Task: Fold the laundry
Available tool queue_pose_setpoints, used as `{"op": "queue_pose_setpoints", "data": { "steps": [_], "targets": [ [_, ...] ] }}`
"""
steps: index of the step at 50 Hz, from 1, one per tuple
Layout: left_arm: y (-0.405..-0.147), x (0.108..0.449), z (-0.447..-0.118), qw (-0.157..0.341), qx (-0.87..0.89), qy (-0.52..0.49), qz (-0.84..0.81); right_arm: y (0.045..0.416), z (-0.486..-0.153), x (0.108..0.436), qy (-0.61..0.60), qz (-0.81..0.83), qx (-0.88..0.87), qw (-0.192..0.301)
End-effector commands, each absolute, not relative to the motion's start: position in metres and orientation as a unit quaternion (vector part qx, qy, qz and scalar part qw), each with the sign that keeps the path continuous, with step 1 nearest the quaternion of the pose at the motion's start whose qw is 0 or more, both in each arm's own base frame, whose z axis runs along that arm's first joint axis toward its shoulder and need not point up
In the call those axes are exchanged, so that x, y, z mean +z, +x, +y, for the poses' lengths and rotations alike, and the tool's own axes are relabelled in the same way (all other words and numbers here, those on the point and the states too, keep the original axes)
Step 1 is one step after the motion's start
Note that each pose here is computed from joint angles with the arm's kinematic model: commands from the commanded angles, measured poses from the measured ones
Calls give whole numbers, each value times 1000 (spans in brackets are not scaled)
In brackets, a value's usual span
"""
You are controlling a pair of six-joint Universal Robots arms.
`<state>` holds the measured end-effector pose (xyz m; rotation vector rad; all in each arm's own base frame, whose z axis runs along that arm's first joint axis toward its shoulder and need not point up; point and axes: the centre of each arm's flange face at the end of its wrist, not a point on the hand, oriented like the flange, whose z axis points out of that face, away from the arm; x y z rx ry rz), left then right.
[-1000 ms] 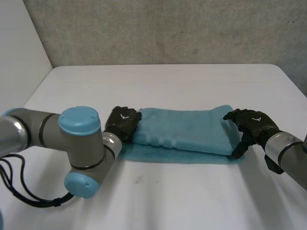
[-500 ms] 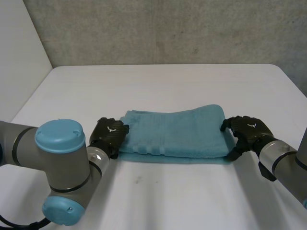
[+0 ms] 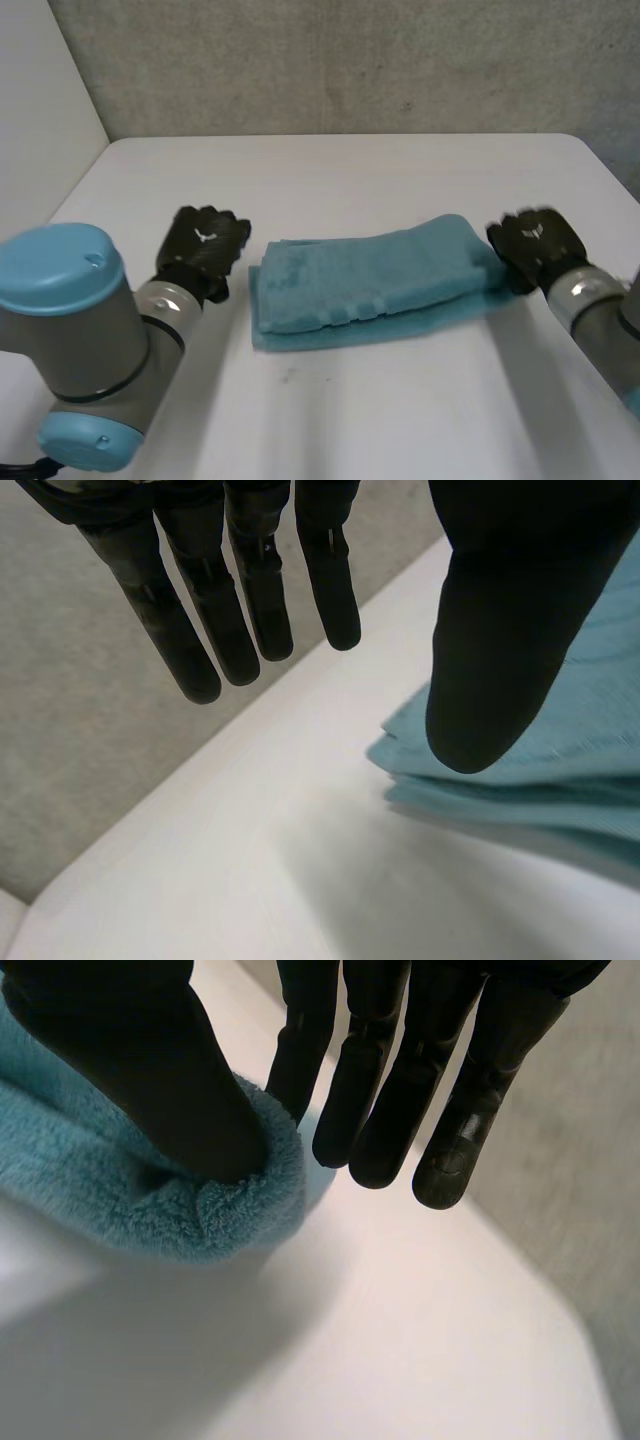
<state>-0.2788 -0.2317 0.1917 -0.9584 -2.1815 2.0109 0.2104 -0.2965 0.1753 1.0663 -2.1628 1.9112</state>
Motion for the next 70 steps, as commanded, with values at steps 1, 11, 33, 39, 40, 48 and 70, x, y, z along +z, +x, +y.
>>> {"op": "queue_pose_setpoints", "data": {
  "steps": [1, 11, 33, 39, 40, 48, 70],
  "targets": [
    [-262, 210, -243, 6, 664, -268, -698, 299, -270, 219, 417, -609, 674, -25],
    [-251, 215, -252, 0, 670, -245, -701, 415, -169, 154, 553, -540, 615, -154],
    [-298, 226, -274, 75, 698, -225, -675, 367, -228, 239, 319, -636, 679, -184],
    [-329, 209, -270, 158, 676, -227, -683, 328, -264, 233, 245, -703, 644, -175],
    [-329, 209, -270, 158, 676, -227, -683, 319, -271, 232, 231, -715, 637, -171],
    [-353, 176, -261, 247, 617, -232, -710, 302, -293, 209, 197, -759, 590, -191],
    [-322, 142, -252, 138, 536, -257, -792, 330, -298, 130, 246, -822, 444, -258]
  ]
}}
